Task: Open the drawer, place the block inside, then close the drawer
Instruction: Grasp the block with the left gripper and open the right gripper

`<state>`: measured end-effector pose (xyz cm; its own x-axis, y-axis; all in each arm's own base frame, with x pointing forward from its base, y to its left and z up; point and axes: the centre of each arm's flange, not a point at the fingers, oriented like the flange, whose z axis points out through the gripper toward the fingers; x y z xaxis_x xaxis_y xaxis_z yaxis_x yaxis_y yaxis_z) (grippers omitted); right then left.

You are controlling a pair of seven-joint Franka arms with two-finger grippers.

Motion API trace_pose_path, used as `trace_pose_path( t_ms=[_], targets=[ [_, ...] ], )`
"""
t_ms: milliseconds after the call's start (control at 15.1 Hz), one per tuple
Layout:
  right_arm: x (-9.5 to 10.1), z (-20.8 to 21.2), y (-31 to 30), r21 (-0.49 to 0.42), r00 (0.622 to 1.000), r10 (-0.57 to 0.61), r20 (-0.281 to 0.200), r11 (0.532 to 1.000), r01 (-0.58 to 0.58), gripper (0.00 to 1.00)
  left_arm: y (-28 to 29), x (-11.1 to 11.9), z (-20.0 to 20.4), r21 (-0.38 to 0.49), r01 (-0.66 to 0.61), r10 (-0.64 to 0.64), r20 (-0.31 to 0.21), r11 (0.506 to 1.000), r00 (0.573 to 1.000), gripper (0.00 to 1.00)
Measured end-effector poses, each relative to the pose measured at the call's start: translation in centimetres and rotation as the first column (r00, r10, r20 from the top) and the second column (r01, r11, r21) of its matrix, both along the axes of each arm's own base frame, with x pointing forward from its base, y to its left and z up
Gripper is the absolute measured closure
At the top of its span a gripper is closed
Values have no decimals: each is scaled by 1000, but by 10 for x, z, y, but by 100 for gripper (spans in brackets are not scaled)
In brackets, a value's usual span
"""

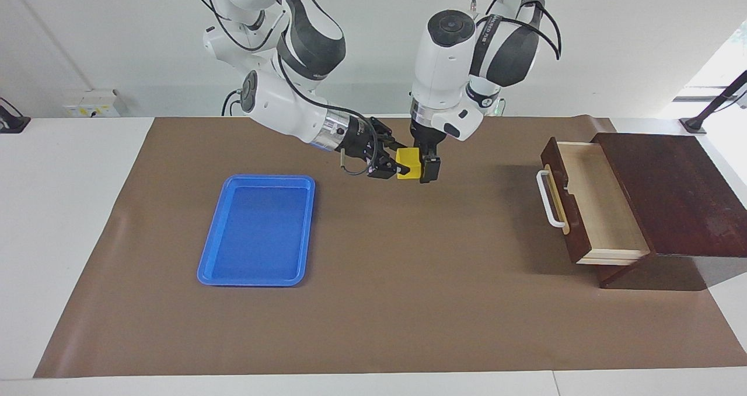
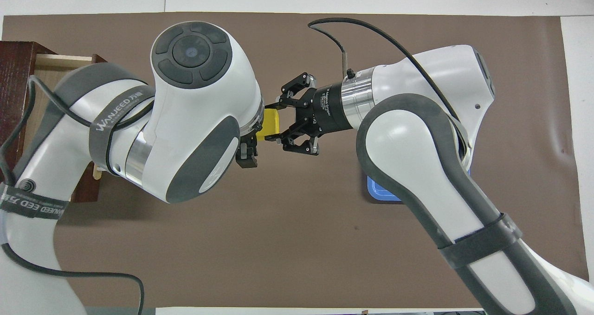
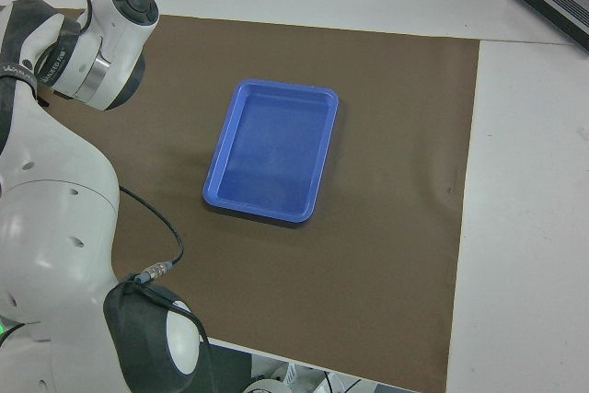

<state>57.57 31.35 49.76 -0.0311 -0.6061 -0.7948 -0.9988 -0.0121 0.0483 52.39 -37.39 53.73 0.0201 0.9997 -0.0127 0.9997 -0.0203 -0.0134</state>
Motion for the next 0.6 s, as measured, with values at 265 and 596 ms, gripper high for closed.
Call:
trace_pose_path(
  t_ms=[265, 596],
  targets=[
    [0, 0, 0, 0, 1000, 0, 0, 1000, 0, 45, -2, 3, 0, 12, 0, 0, -4, 1000, 1000, 0],
    [0, 0, 0, 0, 1000, 0, 0, 1000, 0, 45, 0, 2, 9, 28, -1, 1, -18, 1000, 1000, 0]
  ],
)
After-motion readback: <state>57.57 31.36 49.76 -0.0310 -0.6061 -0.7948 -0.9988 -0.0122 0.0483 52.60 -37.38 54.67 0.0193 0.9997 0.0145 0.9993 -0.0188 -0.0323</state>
